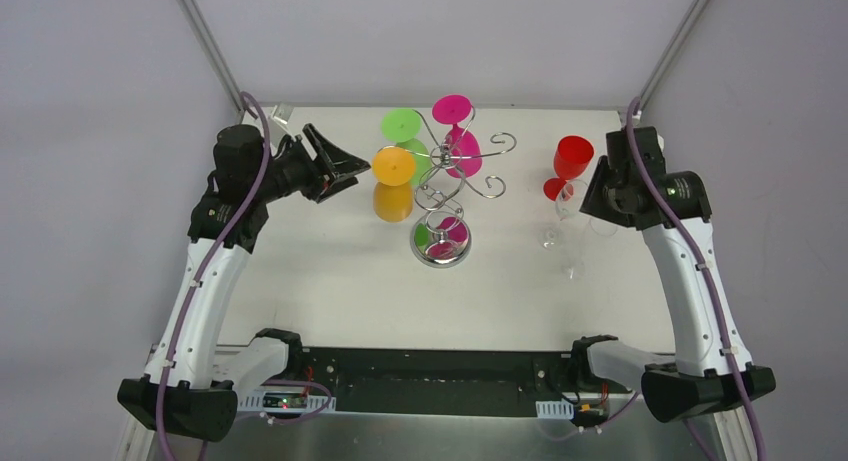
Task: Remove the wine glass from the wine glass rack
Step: Place the wine glass at the center of the board, then pick up the wine glass from the wine rack.
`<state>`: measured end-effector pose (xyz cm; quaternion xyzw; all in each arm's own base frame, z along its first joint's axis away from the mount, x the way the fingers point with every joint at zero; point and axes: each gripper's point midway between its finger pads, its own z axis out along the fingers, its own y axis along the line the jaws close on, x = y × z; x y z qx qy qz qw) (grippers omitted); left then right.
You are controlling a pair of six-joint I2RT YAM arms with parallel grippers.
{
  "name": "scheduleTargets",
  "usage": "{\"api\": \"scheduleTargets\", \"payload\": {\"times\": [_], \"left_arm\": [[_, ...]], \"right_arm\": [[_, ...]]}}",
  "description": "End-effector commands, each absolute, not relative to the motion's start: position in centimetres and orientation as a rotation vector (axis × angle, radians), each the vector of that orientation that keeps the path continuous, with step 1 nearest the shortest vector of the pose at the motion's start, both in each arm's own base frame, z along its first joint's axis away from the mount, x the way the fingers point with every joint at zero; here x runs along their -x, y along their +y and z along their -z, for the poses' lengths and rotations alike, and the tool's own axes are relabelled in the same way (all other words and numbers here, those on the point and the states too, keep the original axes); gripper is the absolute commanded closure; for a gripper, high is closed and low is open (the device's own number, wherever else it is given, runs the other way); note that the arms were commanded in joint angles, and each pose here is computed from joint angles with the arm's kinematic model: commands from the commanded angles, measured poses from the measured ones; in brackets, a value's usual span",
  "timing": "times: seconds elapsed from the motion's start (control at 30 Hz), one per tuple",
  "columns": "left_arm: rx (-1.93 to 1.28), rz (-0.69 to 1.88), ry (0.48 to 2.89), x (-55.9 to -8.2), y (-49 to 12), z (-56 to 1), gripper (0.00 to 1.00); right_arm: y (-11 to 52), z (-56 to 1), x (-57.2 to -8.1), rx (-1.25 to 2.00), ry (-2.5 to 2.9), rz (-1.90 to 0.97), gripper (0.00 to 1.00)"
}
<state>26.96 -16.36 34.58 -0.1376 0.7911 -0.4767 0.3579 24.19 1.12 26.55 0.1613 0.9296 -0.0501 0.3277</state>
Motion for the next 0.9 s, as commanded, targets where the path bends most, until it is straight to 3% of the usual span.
{"api": "scheduleTargets", "payload": {"times": [0.0,0.87], "left_arm": [[0.38,1.384,1.922,-27.4,-17.2,-38.4,0.4],[0.426,1.584,1.905,-27.1,-18.8,-39.2,0.48]], "right_arm": [[3.0,-29.9,-24.1,-0.388,2.346,-0.05,0.58],[4.1,-30.5,-23.4,-0.34,2.318,-0.131,0.58]]}}
